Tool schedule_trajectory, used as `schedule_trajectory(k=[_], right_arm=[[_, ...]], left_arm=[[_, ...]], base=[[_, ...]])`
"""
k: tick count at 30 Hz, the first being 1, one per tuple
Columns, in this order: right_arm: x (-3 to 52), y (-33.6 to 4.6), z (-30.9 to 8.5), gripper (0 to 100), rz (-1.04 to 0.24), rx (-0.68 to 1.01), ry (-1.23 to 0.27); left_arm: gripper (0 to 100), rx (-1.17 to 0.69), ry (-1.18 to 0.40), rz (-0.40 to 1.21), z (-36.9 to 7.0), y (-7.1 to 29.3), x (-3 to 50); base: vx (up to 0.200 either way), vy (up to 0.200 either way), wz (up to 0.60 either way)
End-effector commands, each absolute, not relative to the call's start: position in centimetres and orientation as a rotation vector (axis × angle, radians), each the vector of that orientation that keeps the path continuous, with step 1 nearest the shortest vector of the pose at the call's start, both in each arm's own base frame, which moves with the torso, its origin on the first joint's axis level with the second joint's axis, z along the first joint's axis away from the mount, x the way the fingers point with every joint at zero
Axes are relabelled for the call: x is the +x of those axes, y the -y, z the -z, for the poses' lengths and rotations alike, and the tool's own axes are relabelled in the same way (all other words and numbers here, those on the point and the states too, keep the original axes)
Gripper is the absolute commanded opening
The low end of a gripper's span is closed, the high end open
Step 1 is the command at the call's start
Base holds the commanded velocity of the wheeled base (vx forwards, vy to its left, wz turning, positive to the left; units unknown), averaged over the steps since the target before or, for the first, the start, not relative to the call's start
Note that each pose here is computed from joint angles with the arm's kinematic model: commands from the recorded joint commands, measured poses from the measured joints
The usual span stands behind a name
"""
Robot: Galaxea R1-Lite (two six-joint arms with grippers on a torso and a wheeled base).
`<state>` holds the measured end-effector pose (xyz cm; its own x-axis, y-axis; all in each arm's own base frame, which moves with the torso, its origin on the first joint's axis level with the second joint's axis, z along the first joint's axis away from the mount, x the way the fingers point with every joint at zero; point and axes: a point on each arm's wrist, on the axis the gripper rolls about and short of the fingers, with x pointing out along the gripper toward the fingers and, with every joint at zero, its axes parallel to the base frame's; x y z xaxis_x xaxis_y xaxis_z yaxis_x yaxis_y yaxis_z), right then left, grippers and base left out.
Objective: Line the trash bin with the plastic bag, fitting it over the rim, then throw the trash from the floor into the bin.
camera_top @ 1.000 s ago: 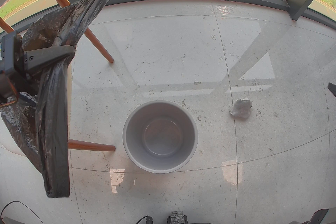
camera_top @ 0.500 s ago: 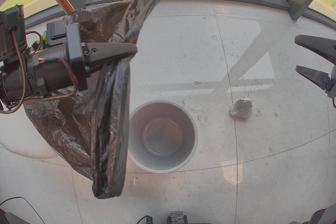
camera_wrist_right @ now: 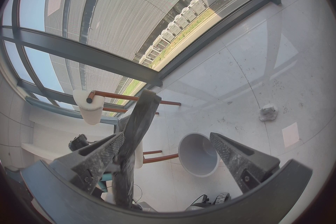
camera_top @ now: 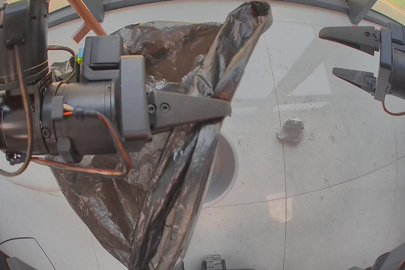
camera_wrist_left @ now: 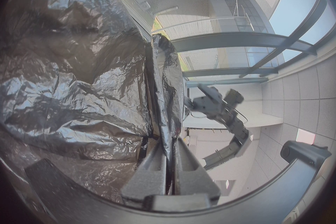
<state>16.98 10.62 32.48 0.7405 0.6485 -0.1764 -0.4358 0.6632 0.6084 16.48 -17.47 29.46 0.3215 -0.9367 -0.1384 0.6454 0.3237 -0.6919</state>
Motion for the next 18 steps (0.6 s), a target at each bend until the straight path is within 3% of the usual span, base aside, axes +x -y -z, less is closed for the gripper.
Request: schedule_trajectory(k=[1,11,18], right_arm=[[18.6,-9.6,-32.4,100,-0.561,0.583,-0.387],[20.7,-4.2,-32.7,100,-0.437,0.625,-0.308],[21.0,-2.7,-32.6,100,-0.399,0.635,-0.299]], left_arm=[[0,-0.564,-0.602,1.19,-30.3,18.1,14.1],[0,-0.518,-0.682,1.291,-30.0,19.8,11.3],[0,-0.48,-0.742,1.364,-29.3,21.7,10.0]], base=[[0.0,0.0,0.0],[0.0,0.0,0.0],[0.0,0.0,0.0]])
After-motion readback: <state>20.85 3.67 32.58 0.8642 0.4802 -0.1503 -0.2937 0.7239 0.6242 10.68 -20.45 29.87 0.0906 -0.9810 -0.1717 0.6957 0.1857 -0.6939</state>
